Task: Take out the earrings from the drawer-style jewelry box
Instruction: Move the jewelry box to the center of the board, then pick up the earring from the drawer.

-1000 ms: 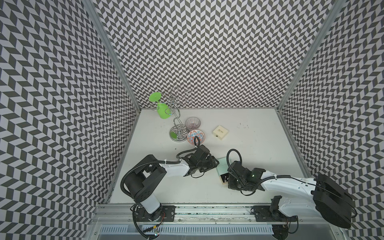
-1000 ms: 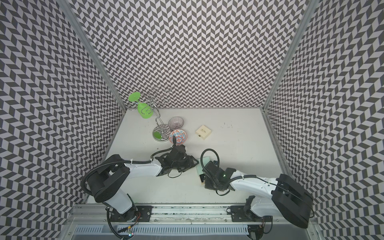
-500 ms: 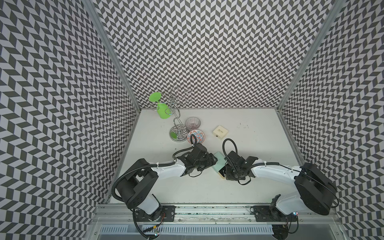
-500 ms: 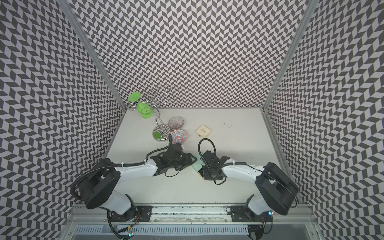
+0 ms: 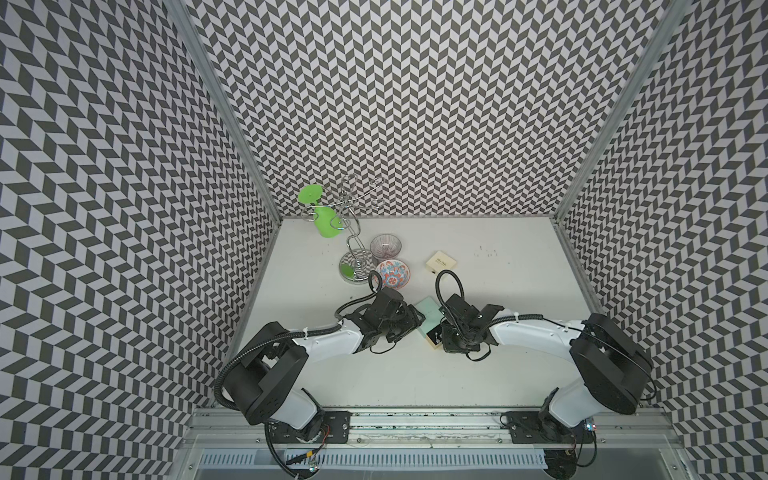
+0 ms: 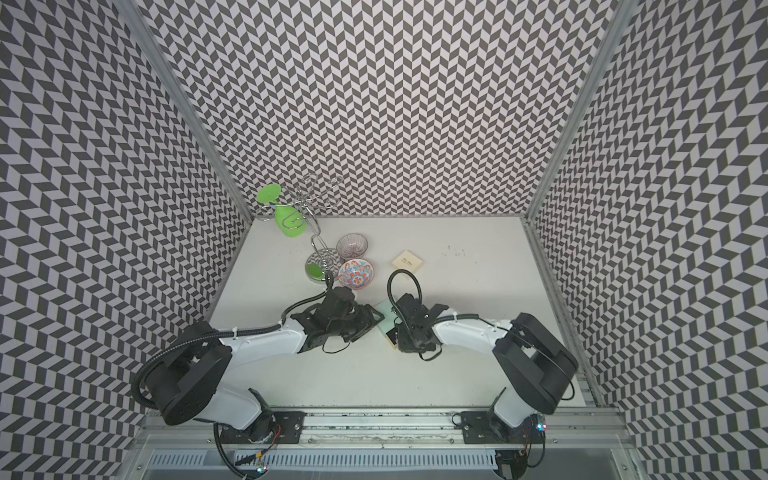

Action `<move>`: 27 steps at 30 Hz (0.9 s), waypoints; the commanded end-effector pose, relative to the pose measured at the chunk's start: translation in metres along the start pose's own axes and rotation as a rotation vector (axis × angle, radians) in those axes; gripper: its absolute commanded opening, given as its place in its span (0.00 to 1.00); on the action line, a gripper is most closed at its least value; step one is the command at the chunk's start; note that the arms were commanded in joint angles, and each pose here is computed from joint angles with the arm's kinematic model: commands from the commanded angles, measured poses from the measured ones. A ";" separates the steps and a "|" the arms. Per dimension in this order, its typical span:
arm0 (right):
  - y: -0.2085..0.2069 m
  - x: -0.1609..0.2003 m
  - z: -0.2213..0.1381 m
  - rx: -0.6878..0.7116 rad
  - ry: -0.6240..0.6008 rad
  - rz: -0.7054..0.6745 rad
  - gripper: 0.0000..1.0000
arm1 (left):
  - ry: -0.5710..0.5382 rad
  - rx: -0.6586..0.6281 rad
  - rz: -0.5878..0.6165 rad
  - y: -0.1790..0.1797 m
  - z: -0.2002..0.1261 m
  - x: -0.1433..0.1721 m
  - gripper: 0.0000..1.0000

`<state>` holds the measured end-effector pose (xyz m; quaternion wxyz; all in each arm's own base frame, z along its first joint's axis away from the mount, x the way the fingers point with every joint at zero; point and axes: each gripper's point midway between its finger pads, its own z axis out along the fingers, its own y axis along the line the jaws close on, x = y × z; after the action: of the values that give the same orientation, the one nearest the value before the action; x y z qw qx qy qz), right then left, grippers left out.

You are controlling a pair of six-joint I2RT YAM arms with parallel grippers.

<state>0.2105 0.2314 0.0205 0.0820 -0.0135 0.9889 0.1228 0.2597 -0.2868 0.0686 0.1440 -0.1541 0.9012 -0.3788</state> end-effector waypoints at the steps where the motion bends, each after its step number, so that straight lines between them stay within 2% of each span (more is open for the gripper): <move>1: -0.009 0.002 -0.016 0.027 -0.013 0.013 0.33 | 0.014 0.026 -0.012 -0.004 0.004 0.002 0.61; 5: -0.013 0.002 -0.041 0.030 -0.045 0.019 0.42 | 0.027 0.023 -0.005 -0.001 0.007 0.005 0.56; 12: 0.007 -0.032 -0.085 0.008 -0.176 -0.045 0.34 | 0.032 0.029 0.013 0.000 0.009 0.005 0.52; 17: 0.030 -0.043 -0.071 -0.026 -0.169 -0.087 0.25 | 0.025 0.042 0.011 0.003 0.012 -0.001 0.46; 27: 0.061 -0.040 -0.031 -0.030 -0.108 -0.146 0.22 | 0.027 0.034 0.018 0.010 0.018 -0.003 0.44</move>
<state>0.2378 0.2700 0.0712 0.1340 -0.0742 0.9811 0.1179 0.2660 -0.2899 0.0520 0.1329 -0.1423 0.9000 -0.3899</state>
